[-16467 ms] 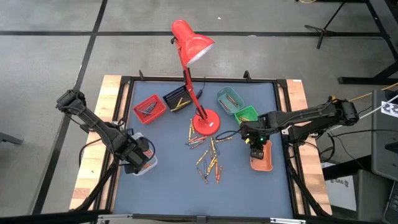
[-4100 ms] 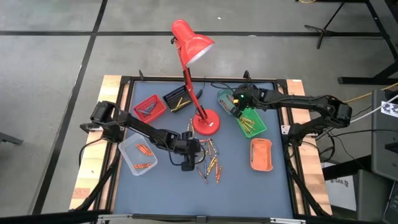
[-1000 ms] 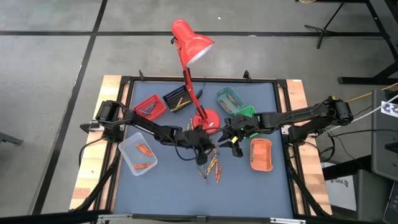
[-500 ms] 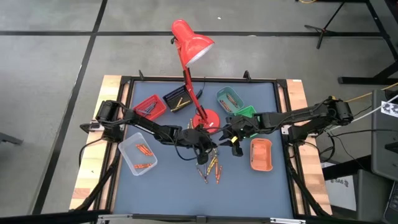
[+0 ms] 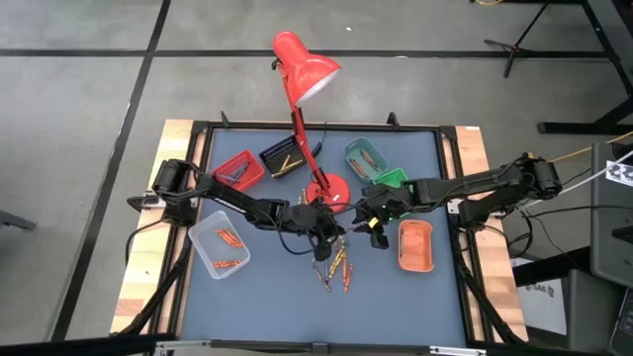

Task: Sort crayons
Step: Put the brown crayon into the top right blue bin

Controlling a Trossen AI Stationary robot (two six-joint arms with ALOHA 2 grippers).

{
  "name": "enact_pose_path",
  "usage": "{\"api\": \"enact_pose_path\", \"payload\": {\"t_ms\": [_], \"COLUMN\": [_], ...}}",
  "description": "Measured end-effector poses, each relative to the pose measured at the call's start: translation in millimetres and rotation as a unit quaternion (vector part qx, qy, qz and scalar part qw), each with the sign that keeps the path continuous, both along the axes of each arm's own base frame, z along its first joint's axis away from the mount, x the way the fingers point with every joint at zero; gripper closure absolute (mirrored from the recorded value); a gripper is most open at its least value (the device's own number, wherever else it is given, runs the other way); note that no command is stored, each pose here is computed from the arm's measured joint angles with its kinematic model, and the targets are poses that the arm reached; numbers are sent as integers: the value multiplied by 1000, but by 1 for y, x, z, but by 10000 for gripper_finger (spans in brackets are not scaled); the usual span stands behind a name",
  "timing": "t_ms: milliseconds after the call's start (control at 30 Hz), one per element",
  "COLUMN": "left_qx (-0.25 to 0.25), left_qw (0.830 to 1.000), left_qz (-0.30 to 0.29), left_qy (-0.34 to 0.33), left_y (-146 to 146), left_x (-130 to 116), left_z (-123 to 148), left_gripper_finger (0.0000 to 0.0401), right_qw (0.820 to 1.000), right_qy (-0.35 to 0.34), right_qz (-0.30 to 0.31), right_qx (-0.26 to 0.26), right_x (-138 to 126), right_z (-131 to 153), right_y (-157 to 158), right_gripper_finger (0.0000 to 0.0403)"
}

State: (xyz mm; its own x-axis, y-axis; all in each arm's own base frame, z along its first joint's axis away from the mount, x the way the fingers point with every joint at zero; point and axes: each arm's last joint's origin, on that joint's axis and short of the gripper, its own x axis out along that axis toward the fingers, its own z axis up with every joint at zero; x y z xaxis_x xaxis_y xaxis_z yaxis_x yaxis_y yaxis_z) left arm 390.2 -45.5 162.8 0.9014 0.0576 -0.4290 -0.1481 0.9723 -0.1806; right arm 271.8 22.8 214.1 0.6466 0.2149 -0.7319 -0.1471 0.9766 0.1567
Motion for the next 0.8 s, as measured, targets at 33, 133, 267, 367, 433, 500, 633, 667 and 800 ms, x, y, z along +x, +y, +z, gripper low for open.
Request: {"api": "enact_pose_path", "payload": {"t_ms": [33, 133, 267, 367, 433, 500, 633, 667, 800], "left_qx": [0, 0, 0, 1, 1, 5, 10, 11, 12], "left_qw": [1000, 1000, 1000, 1000, 1000, 1000, 1000, 1000, 1000], "left_qz": [0, 0, 1, 1, 2, 9, 21, 22, 26], "left_qy": [0, 0, 0, 0, 1, 0, 1, 0, -1], "left_y": [0, 0, 0, 0, 0, 1, 2, 3, 3], "left_x": [0, 0, 0, 0, 0, 0, 0, 0, 0], "left_z": [0, 0, 0, 0, 0, 0, 0, 0, 0], "left_gripper_finger": [397, 397, 397, 397, 397, 394, 378, 372, 343], "right_qw": [1000, 1000, 1000, 1000, 1000, 1000, 1000, 1000, 1000], "right_qy": [0, 0, 0, 0, 1, 0, -1, -1, -3], "right_qz": [0, 0, 1, 1, 1, 2, 1, 0, -15], "right_qx": [0, 0, 1, 1, 1, 0, -4, -4, -23], "right_x": [0, 0, 0, 0, 0, 0, 0, 0, 0], "right_z": [0, 0, 0, 0, 0, 0, 0, 0, 0], "right_y": [0, 0, 0, 0, 0, 0, 0, 0, -2], "right_gripper_finger": [290, 295, 326, 360, 381, 390, 377, 371, 367]}}
